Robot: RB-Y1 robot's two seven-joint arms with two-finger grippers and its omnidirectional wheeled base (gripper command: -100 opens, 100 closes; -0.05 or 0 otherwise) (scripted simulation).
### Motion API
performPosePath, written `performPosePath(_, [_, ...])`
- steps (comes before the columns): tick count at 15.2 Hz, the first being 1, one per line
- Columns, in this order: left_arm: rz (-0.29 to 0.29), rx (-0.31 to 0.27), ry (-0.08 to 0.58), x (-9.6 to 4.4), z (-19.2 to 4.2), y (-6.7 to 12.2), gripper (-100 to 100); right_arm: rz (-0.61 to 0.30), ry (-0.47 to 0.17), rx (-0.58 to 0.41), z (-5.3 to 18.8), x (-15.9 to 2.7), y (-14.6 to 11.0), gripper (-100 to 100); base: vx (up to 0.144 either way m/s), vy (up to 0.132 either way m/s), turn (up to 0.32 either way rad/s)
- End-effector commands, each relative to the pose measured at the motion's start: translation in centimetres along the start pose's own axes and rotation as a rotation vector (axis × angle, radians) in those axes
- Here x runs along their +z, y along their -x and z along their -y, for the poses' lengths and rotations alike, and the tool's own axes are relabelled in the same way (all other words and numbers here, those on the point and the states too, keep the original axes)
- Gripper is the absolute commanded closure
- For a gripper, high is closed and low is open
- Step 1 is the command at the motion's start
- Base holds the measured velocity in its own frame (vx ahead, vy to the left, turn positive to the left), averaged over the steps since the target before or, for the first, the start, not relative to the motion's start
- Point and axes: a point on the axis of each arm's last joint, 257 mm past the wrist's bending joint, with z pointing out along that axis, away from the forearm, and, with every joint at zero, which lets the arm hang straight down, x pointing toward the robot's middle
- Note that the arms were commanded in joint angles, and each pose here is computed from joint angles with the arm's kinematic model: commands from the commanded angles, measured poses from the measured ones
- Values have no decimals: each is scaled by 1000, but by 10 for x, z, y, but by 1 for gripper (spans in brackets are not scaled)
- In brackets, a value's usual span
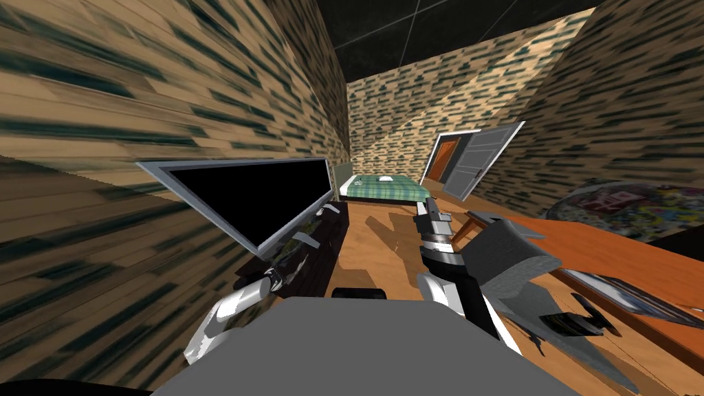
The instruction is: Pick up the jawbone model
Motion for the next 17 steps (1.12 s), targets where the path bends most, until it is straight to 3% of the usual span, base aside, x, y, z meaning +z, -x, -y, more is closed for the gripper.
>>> performPosePath(1, [26, -49, 44, 2, -11, 10, -100, 0, 0, 0, 0, 0, 0, 0, 52, 42, -159])
performPosePath(4, [40, -84, 73, 3, -20, 14, -100, 0, 0, 0, 0, 0, 0, 0, 48, 58, -133])
performPosePath(6, [60, -151, 130, 5, -40, 20, -100, 0, 0, 0, 0, 0, 0, 0, 52, 74, -149])
performPosePath(8, [67, -184, 158, 6, -52, 20, -100, 0, 0, 0, 0, 0, 0, 0, 48, 75, -112])
performPosePath(12, [70, -280, 246, 7, -97, 12, -100, 0, 0, 0, 0, 0, 0, 0, 53, 97, -97])
performPosePath(17, [62, -336, 301, 6, -129, 0, -100, 0, 0, 0, 0, 0, 0, 0, 24, 66, -14])
